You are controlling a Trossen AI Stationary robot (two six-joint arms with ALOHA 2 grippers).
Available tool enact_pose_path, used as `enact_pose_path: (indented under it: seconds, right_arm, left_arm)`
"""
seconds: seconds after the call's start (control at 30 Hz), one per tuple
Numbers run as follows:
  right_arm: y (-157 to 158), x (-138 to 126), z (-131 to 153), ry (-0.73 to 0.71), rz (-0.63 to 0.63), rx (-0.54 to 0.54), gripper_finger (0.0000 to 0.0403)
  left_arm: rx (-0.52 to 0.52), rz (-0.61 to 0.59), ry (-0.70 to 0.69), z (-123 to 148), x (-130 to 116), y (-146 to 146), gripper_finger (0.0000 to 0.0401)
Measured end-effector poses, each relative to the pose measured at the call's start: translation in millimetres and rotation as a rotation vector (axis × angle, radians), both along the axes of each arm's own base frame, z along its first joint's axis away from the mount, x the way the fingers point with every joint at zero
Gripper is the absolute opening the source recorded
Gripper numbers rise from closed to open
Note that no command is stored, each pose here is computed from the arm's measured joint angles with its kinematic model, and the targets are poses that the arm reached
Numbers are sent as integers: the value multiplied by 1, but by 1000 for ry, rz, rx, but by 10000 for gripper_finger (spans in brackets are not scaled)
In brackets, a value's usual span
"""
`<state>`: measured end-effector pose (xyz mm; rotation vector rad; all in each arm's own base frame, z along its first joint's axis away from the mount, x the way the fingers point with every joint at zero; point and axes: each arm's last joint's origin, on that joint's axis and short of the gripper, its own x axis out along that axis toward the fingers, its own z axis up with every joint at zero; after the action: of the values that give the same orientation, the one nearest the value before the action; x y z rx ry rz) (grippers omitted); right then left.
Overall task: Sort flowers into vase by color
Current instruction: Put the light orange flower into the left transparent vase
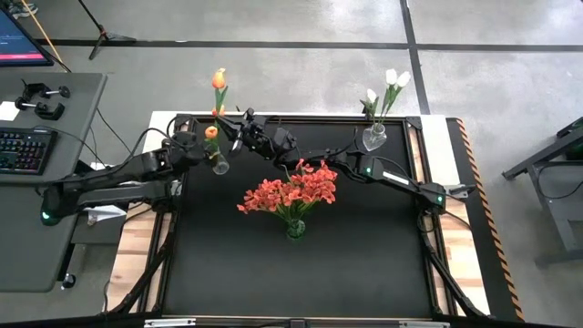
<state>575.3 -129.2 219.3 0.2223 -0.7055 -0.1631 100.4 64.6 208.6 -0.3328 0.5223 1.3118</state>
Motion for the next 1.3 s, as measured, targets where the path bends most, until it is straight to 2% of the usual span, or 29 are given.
enact_pose_path:
  seconds: [0.4, 0.93, 1.3]
  right_arm:
    - [-8, -3, 1, -11, -36, -23, 0]
    - [-13, -5, 2, -27, -62, -10, 0]
    - [-14, -5, 2, -24, -67, -4, 0]
  left_arm:
    - [18, -109, 19, 4, 6, 1, 0]
    - [-8, -155, -13, 5, 8, 1, 0]
    - [-16, -203, 15, 4, 9, 0, 0]
